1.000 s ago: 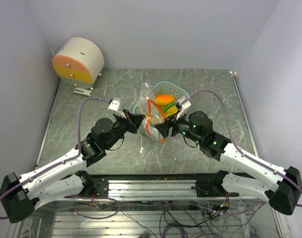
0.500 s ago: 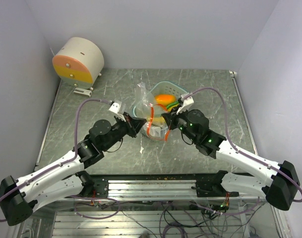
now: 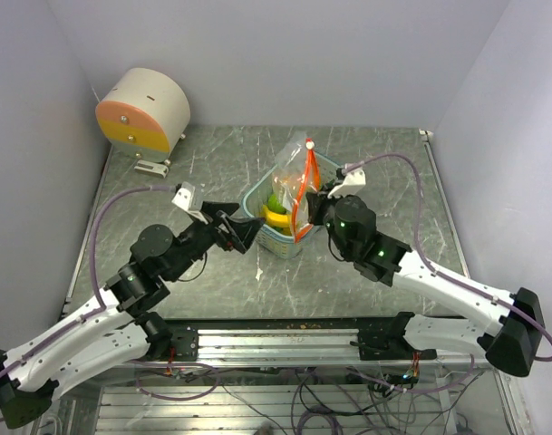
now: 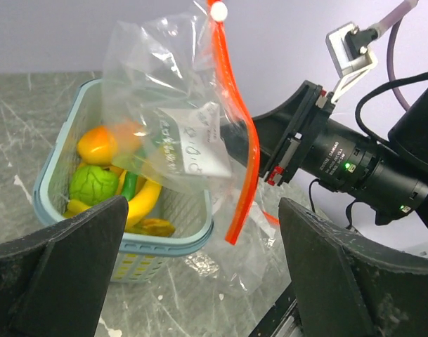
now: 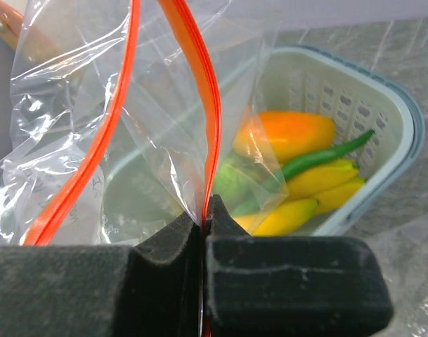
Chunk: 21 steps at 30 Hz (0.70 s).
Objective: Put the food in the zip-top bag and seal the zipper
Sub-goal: Open the zipper of the food storage bag.
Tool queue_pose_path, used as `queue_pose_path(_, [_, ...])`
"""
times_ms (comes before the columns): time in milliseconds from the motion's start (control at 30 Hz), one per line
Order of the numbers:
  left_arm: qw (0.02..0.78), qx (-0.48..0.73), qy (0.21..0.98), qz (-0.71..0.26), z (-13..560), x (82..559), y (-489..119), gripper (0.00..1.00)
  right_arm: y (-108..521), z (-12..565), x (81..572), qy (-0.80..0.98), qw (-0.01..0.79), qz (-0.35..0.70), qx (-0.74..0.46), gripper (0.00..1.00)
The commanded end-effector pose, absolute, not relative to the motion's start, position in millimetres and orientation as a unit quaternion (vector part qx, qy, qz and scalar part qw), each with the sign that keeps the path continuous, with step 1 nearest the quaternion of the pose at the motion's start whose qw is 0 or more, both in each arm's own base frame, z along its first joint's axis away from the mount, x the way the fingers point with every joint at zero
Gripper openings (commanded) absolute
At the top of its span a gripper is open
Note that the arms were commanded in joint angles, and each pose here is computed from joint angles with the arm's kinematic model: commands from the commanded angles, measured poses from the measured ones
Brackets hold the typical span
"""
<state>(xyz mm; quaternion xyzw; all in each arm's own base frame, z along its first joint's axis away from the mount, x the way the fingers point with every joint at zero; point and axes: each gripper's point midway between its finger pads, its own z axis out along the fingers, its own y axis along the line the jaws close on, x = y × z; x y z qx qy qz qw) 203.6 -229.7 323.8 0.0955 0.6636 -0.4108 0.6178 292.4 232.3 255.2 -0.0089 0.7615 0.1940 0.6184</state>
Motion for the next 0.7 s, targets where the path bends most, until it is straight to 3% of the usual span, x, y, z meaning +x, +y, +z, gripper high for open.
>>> queue_pose_path(0, [0.611,0.121,0.655,-0.429,339,206,-251,0.99,241,288,302,0.746,0.641,0.175,0.030,0.00])
queue_pose_path(200, [0.597,0.136,0.634,-0.473,347,204,-274,0.99,257,293,311,0.753,0.644,0.127,0.041,0.00])
queue_pose_path(467, [0.600,0.121,0.646,-0.455,336,215,-274,0.99,268,294,315,0.758,0.638,0.129,0.038,0.00])
queue_pose_path(667, [0.593,0.102,0.676,-0.425,317,233,-279,0.88,279,298,306,0.758,0.636,0.141,0.025,0.00])
